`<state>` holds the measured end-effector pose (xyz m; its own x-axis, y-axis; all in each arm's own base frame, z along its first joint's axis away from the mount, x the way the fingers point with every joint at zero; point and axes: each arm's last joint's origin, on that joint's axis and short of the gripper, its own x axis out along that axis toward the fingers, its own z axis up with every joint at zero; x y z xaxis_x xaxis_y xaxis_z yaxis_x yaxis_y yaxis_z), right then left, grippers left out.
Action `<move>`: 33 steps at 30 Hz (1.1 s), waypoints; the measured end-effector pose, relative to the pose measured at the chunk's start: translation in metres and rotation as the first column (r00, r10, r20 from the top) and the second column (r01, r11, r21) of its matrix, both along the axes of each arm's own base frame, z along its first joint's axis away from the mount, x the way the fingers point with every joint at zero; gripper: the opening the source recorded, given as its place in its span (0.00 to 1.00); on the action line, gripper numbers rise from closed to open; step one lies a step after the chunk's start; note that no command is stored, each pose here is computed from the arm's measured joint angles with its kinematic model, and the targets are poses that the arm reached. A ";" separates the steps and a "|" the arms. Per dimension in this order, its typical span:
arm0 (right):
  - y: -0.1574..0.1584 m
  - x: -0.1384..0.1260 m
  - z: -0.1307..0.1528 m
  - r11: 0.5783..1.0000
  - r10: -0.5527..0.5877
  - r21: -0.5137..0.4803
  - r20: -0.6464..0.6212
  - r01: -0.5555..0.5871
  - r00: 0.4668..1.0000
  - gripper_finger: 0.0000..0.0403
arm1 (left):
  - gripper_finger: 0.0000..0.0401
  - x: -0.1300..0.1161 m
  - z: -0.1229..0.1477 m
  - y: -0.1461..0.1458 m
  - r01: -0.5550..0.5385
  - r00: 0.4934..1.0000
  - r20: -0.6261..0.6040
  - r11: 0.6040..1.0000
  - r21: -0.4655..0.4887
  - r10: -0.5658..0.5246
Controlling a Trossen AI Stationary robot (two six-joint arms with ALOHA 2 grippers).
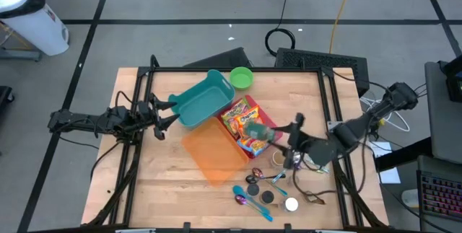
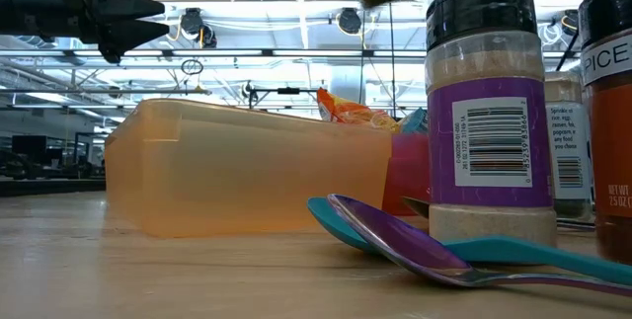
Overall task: Pick & Place Food Item
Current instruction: Put the green seasoning bottle into the green bin
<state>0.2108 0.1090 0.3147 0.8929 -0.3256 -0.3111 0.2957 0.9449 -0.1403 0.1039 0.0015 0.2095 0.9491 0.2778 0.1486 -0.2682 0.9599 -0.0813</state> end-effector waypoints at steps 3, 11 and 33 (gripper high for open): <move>-0.004 0.012 -0.006 0.994 0.112 -0.024 0.085 -0.110 0.990 0.47 | 0.63 -0.001 0.003 0.000 0.011 0.999 0.054 0.998 -0.056 -0.008; -0.031 0.028 -0.020 0.960 0.280 -0.052 0.233 -0.275 0.931 0.47 | 0.63 -0.002 0.007 0.001 -0.014 0.993 0.113 0.990 -0.143 0.030; -0.069 0.060 -0.039 0.916 0.394 -0.015 0.220 -0.400 0.893 0.47 | 0.66 0.047 0.032 -0.002 0.055 0.945 -0.295 0.956 -0.287 -0.143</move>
